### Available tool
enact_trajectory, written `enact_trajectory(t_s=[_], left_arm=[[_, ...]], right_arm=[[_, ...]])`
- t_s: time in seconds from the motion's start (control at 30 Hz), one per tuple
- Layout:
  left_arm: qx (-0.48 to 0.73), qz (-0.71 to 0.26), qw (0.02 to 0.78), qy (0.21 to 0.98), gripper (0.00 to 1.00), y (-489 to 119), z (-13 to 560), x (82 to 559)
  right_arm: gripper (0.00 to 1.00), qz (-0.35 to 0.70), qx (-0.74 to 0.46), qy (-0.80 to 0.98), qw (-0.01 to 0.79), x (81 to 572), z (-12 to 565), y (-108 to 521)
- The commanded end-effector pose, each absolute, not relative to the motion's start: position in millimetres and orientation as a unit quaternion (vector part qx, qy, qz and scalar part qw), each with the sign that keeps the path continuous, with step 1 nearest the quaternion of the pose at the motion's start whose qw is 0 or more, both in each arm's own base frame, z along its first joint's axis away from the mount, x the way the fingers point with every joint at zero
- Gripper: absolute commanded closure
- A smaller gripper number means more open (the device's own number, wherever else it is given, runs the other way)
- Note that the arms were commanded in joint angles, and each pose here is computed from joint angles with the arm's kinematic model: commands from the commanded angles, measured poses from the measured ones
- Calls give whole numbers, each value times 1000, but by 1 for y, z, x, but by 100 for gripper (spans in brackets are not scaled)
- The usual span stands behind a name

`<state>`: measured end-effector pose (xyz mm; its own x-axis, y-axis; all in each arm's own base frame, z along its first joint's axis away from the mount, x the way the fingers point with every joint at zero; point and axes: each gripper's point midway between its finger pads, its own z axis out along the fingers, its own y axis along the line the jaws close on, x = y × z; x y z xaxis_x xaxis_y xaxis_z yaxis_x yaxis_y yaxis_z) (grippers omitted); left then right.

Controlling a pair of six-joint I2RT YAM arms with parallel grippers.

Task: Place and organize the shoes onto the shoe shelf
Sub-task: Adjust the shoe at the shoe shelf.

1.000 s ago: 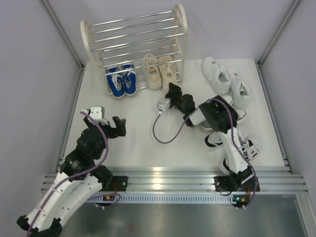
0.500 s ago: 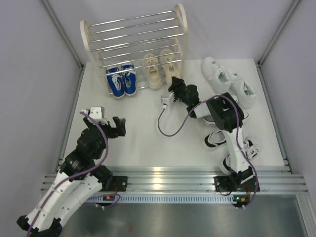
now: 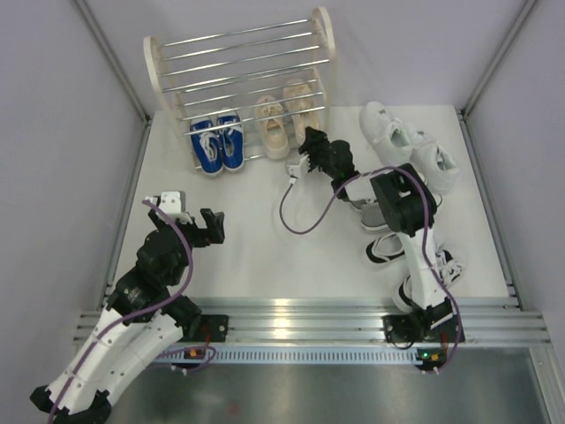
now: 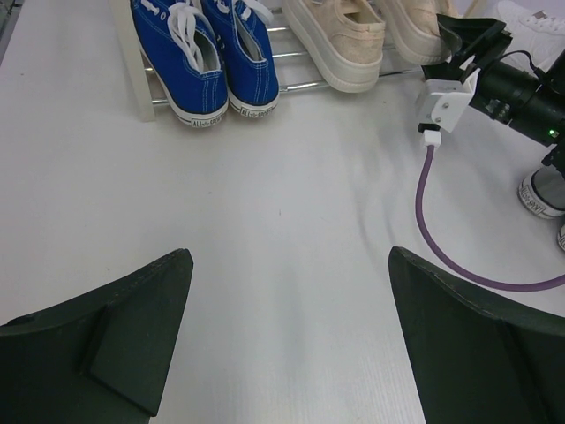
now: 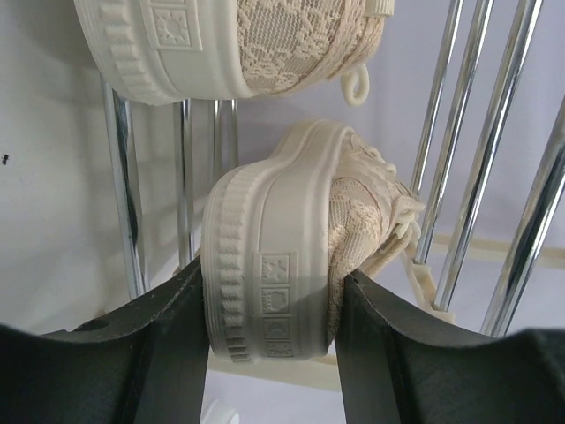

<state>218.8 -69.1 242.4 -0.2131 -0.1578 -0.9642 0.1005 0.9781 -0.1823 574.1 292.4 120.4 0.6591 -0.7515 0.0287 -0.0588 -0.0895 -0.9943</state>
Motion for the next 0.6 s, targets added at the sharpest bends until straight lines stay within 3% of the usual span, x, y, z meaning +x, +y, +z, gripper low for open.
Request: enact_trajectory(t_s=[0.0,0.57], left_arm=[[-23,-100,637,764,2,-67,247,220],[-25,-100,637,764,2,-66,247,220]], right_arm=[[100,-341,-635,250,646,585,179,293],[100,-304,-672,239,631,565,141,312]])
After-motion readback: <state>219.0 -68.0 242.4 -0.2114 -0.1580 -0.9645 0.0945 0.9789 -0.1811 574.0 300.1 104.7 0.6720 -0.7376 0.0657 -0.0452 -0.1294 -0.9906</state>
